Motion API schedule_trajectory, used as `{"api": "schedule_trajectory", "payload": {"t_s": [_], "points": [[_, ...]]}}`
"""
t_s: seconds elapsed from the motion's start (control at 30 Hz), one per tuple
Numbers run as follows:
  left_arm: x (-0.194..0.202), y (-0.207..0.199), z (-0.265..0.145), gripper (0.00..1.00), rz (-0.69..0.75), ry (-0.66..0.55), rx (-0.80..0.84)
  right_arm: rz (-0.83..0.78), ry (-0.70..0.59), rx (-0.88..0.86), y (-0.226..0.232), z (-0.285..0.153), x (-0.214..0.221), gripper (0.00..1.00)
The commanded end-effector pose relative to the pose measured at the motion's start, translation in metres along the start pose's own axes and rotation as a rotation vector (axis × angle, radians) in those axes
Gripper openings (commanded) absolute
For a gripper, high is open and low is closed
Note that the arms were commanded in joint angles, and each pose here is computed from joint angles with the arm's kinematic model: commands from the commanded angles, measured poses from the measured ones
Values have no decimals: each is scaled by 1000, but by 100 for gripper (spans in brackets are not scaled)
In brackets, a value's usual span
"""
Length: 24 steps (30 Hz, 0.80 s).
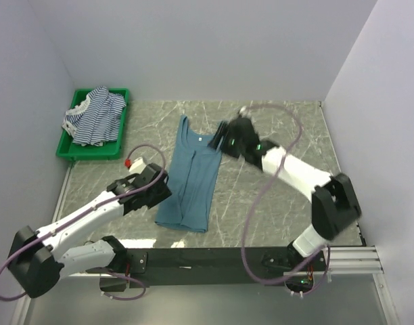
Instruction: Fold and stack the tank tops
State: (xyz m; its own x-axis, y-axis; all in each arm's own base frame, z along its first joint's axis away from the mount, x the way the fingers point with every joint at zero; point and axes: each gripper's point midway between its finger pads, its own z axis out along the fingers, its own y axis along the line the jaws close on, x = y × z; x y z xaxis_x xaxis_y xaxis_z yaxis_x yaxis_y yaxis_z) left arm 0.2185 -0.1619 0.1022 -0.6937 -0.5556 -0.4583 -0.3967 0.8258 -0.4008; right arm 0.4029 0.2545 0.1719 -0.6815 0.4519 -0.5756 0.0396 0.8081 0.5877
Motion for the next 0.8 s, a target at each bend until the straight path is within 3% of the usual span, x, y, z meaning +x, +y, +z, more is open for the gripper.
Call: {"api": "schedule_trajectory", "payload": {"t_s": [0.0,0.17,0.4,0.77], "points": [[6,45,-11,57,-79,-5,-132,-22,100,108,-39,-29,82,70],[28,77,-8,58,-83,67,-187,9,240,95,-65,-84,171,68],[35,82,5,60,-69,117,-169,19,383,64,-63,-108,255,67],[59,93,15,57,-154,197,-147,151,373,81,-46,-108,286,67]]}}
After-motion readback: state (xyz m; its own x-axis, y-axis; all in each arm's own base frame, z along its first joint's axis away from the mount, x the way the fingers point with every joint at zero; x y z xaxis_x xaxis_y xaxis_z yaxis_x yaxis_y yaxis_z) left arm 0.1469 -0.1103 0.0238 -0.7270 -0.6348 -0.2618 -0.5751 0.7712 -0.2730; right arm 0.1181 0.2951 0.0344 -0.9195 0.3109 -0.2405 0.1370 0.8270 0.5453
